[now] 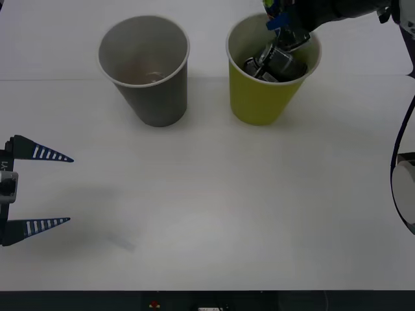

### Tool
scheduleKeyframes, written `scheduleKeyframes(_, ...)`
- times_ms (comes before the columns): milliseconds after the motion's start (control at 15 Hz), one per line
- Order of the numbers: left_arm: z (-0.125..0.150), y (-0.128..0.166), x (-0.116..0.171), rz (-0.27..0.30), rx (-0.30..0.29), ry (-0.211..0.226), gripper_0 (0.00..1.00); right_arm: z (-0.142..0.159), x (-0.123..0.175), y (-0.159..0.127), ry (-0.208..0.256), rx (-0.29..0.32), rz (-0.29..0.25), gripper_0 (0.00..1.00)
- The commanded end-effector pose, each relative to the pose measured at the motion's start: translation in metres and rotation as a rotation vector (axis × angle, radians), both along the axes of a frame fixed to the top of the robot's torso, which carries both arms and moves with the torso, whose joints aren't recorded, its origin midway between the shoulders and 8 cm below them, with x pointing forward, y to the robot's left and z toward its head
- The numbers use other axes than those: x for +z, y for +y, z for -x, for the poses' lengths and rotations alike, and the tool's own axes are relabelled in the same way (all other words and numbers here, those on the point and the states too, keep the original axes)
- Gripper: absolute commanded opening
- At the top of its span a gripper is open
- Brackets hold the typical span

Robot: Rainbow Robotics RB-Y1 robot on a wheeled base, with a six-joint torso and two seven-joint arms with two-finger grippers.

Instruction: Put the can into the green bin and the plastic bottle into the gray bin

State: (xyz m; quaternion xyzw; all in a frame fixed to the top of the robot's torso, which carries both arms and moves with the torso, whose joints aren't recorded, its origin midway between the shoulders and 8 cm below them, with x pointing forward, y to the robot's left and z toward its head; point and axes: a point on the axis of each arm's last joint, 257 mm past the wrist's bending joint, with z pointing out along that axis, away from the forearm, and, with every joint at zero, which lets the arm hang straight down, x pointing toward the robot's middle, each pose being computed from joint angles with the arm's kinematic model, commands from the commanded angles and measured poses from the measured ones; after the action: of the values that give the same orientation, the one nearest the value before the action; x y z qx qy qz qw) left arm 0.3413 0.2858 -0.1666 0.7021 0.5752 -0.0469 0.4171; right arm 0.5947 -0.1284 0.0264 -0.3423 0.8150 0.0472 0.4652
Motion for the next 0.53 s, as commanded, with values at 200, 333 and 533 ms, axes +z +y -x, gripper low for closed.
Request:
scheduleKeyframes(200,0.0,0.0,0.0,0.0,0.0,0.0,1.0,-0.0095,-0.0133,0.0061,0.059,0.005,0.036,0.0)
scheduleKeyframes(333,0.0,0.0,0.0,0.0,0.0,0.0,1.0,-0.0095,-0.0161,0.0068,0.063,0.009,0.045,0.16)
scheduleKeyframes(533,0.0,0.0,0.0,0.0,0.0,0.0,1.0,-0.009,-0.0124,0.0086,0.059,0.014,0.036,1.0)
